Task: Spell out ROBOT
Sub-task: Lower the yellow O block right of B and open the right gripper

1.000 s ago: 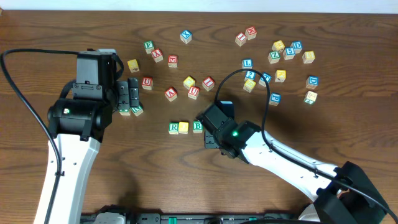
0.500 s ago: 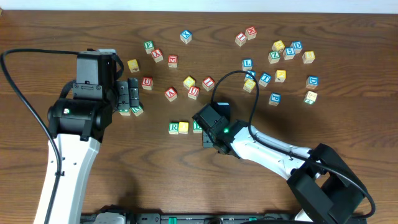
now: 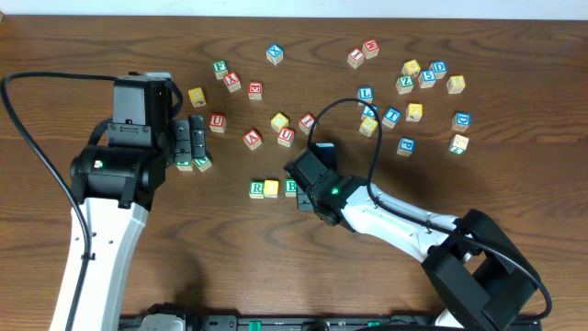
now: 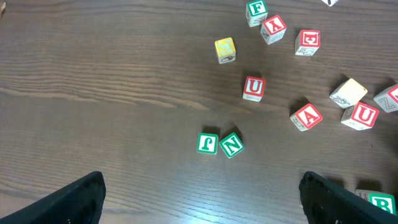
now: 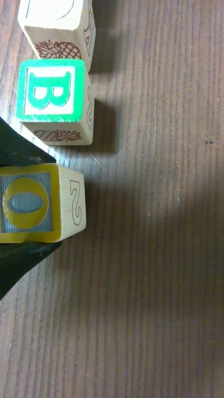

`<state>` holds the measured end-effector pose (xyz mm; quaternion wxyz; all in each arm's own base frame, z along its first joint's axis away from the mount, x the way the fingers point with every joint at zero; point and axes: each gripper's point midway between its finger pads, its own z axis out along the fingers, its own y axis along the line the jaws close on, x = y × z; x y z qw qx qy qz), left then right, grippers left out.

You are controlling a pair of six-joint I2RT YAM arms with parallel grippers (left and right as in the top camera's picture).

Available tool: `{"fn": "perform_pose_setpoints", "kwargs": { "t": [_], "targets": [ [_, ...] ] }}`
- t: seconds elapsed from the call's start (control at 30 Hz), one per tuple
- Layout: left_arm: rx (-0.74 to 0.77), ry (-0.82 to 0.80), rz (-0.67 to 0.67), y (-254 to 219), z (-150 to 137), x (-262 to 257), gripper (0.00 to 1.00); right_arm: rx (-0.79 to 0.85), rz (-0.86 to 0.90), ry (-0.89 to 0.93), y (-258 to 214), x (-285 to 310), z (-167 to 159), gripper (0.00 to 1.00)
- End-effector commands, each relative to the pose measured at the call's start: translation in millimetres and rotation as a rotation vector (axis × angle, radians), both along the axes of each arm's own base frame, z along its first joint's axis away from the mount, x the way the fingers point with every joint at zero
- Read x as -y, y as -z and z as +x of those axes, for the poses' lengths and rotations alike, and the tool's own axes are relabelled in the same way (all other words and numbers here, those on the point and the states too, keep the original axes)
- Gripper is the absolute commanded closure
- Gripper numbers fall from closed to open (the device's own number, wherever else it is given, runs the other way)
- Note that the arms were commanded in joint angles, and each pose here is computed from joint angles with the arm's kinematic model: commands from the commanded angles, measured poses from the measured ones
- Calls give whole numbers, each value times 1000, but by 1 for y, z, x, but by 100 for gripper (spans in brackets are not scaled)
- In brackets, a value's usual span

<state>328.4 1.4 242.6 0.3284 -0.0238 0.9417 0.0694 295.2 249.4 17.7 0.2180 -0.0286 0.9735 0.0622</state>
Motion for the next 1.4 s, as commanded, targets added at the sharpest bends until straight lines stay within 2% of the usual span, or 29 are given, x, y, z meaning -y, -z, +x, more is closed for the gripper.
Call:
{"fn": "perform_pose_setpoints", "kwargs": {
  "t": [0.0,0.47,0.73,0.87,0.93,1.37],
  "targets": [
    [13,3,16,-7,1,-3,2,8,-21,0,4,3,3,98],
    [13,2,17,-7,1,-3,2,-17,21,33,10,-5,-1,98],
    [13,2,17,-7,1,-3,2,-17,21,33,10,-5,-1,76],
    [13,3,16,-7,1,-3,2,-17,21,33,10,-5,-1,74],
    [13,2,17,-7,1,-3,2,-17,21,33,10,-5,-1,70],
    [13,2,17,-7,1,-3,2,-19,23,32,10,-5,-1,68]
  ]
}}
